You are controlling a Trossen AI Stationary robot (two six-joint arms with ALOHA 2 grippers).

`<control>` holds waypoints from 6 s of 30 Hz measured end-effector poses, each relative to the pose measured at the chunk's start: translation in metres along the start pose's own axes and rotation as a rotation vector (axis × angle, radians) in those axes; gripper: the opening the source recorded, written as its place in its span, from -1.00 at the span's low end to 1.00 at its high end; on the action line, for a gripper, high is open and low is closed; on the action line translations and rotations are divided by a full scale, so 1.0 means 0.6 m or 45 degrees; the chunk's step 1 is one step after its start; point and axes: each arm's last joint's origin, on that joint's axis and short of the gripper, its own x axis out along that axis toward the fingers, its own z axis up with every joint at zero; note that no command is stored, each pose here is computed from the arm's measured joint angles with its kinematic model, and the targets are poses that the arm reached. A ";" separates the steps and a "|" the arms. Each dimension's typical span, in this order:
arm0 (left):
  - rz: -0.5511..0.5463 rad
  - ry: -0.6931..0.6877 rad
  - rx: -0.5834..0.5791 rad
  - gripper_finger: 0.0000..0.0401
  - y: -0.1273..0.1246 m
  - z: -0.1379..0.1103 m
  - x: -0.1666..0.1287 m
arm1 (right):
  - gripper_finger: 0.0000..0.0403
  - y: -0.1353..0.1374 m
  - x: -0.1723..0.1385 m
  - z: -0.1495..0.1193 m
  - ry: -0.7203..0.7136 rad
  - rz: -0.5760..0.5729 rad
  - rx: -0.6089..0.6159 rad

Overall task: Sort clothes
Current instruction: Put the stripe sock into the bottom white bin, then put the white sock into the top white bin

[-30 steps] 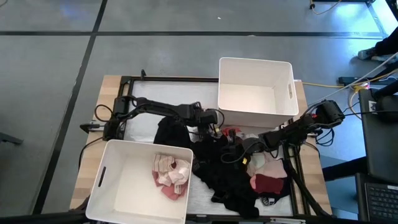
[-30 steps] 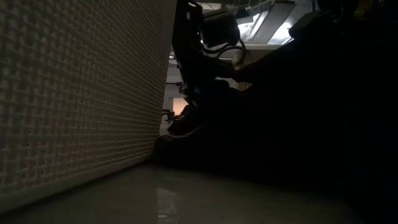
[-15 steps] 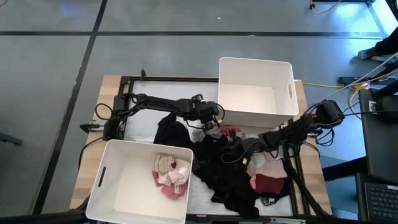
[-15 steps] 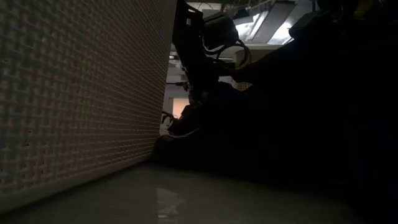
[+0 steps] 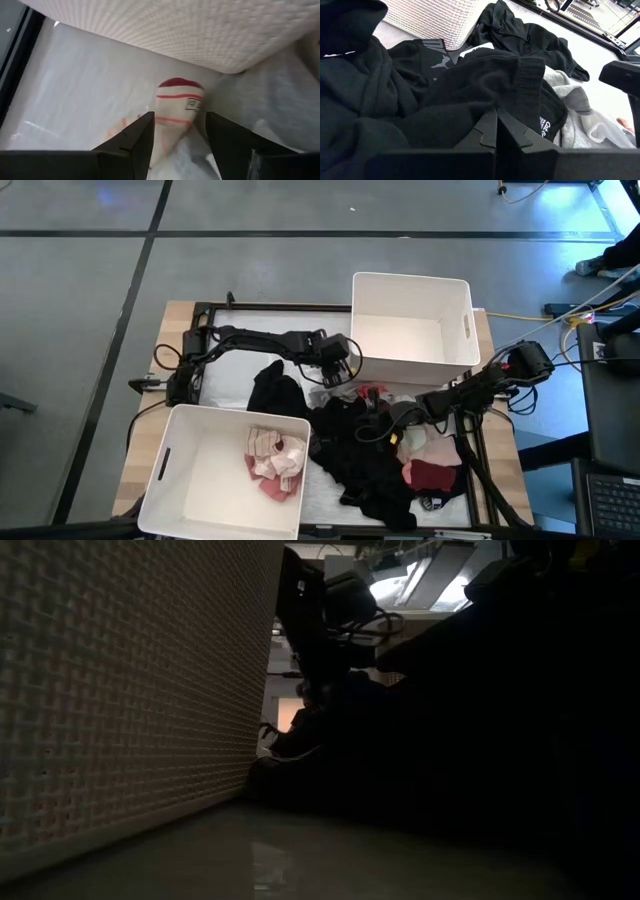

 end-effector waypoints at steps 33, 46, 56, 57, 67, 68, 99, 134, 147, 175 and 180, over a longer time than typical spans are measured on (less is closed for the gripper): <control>0.081 -0.225 0.054 -0.96 -0.042 0.018 -0.116 | -0.97 0.000 0.000 0.000 0.002 0.001 -0.001; 0.093 -0.513 0.054 -0.98 -0.071 -0.002 -0.334 | -0.97 0.000 0.000 0.000 -0.001 -0.001 0.000; -0.189 -0.771 -0.071 -0.94 -0.105 -0.048 -0.482 | -0.97 0.000 0.000 0.000 0.002 -0.010 0.000; -0.225 -0.790 -0.088 -0.95 -0.107 -0.054 -0.496 | -0.97 0.000 0.000 0.000 0.003 -0.010 0.000; -0.571 -0.762 -0.284 -0.97 -0.137 -0.128 -0.588 | -0.97 0.002 0.000 0.000 -0.012 0.047 0.039; -0.601 -0.739 -0.289 -0.97 -0.142 -0.135 -0.592 | -0.97 0.002 0.000 0.000 -0.013 0.050 0.040; -0.433 -0.214 -0.402 -0.83 -0.203 -0.267 -0.487 | -0.97 0.002 0.000 0.002 -0.026 0.051 0.044; -0.017 -0.804 0.138 -0.20 -0.223 -0.331 -0.546 | -0.01 -0.158 0.194 0.132 0.941 -0.226 -0.362; -0.003 -0.811 0.139 -0.22 -0.222 -0.331 -0.546 | -0.33 -0.183 0.205 0.101 0.985 -0.093 -0.231; -0.007 -0.818 0.100 -0.22 -0.222 -0.330 -0.546 | -0.99 -0.172 0.102 0.218 0.833 -0.387 -0.387; -0.008 -0.818 0.097 -0.22 -0.222 -0.330 -0.546 | -0.99 -0.188 0.043 0.262 0.713 -0.476 -0.351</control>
